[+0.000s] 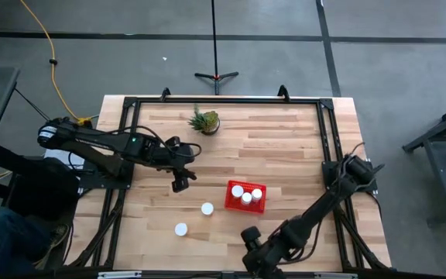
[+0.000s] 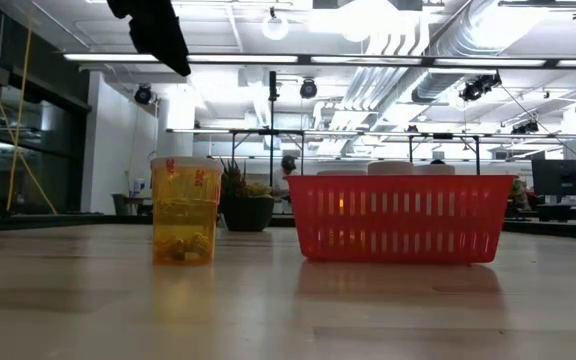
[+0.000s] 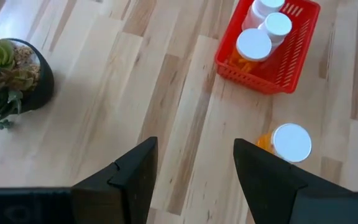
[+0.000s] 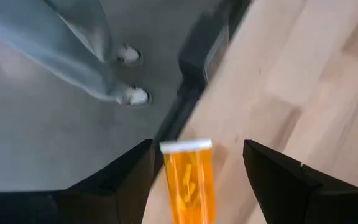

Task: Pick and place pill bottles into a basket
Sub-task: Put the orange pill bottle into the red bin

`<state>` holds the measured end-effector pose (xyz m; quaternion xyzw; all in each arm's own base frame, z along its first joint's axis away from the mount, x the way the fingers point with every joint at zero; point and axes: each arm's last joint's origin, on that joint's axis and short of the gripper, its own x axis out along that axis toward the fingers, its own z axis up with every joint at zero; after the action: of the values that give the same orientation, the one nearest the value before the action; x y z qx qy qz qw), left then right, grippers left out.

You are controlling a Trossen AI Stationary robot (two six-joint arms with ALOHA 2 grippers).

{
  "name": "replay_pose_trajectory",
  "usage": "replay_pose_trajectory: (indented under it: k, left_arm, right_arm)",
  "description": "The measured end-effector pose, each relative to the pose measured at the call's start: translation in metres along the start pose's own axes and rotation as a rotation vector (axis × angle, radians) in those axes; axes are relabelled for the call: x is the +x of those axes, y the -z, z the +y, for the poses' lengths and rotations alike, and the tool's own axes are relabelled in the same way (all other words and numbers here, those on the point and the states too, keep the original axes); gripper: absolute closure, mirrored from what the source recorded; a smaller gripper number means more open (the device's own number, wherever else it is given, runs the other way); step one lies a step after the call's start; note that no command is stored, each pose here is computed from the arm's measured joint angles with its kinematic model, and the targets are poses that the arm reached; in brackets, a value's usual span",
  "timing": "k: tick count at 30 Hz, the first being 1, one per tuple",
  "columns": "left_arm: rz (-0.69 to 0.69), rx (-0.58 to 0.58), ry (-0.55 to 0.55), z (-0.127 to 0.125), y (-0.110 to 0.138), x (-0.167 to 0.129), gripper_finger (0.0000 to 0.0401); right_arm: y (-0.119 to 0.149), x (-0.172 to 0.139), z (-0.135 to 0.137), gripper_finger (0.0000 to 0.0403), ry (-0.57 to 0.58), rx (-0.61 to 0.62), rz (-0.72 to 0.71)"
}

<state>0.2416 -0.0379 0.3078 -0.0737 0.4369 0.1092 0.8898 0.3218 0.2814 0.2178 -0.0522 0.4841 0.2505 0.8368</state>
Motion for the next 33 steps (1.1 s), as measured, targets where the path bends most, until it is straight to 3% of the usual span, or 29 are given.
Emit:
replay_pose_trajectory:
  k: [7, 16, 33]
  left_arm:
    - [-0.001, 0.043, 0.001, 0.000, 0.000, 0.000, 0.0158]
    - [0.000, 0.063, 0.001, 0.000, 0.000, 0.000, 0.0158]
    - [-0.001, 0.063, 0.001, 0.000, 0.000, 0.000, 0.0158]
  right_arm:
    - [0.005, 0.010, 0.001, 0.0164, -0.032, 0.042, 0.068]
    - [0.015, 0.014, 0.007, 0.0164, 0.035, -0.037, 0.125]
    - [0.031, 0.060, 0.008, 0.0164, 0.028, -0.076, 0.195]
